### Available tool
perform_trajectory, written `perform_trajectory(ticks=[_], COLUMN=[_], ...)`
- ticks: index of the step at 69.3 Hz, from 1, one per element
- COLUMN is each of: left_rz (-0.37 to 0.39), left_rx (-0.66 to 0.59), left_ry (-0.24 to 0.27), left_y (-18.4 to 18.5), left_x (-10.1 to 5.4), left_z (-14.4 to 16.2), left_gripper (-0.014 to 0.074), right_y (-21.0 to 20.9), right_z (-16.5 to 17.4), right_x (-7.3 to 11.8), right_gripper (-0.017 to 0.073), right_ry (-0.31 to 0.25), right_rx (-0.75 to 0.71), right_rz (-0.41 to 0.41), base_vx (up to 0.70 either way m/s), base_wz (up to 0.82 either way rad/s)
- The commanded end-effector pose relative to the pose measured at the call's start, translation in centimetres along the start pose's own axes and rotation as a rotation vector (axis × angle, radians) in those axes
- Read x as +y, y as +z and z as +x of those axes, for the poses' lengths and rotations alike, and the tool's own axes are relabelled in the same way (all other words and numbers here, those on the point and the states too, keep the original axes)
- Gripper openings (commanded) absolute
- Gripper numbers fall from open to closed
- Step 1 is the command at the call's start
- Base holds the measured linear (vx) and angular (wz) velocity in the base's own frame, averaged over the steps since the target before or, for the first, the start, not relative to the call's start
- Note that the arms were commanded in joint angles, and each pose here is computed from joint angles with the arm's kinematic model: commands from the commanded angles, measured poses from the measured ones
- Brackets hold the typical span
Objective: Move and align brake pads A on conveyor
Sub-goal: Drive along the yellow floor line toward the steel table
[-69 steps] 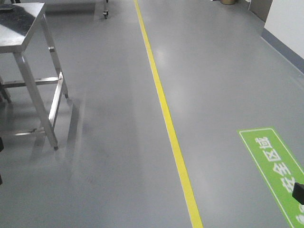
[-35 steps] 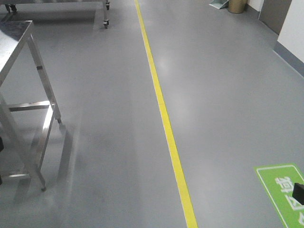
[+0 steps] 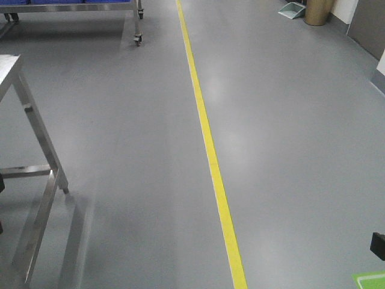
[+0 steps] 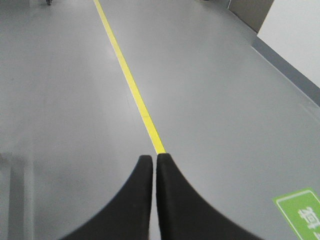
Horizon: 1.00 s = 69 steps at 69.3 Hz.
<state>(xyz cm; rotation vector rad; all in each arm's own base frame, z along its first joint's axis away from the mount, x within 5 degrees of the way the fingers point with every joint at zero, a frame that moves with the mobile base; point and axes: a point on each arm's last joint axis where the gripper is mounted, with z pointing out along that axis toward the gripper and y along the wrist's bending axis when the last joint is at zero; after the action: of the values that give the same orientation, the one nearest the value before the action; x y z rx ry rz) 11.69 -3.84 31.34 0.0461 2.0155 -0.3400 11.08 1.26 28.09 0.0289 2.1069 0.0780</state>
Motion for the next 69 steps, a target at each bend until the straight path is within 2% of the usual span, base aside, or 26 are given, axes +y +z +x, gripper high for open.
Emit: perform_trajectory(ticks=[1,69], left_rz=[0.036,0.036], left_rx=[-0.08,-0.08], left_ry=[0.009,0.009], left_y=[-0.32,-0.32], left_x=[-0.46,-0.46], left_z=[-1.16,-1.16], left_gripper=[-0.0007,-0.0007], right_y=[-0.33,-0.33], right_z=[-1.24,-1.24], right_x=[0.15,0.15], right_gripper=[-0.001,-0.001], right_ry=[-0.016,-0.016], right_rx=[-0.078,-0.078], right_rz=[-0.014,-0.014], base_vx=[0.6,0.59], base_wz=[0.03,0.05])
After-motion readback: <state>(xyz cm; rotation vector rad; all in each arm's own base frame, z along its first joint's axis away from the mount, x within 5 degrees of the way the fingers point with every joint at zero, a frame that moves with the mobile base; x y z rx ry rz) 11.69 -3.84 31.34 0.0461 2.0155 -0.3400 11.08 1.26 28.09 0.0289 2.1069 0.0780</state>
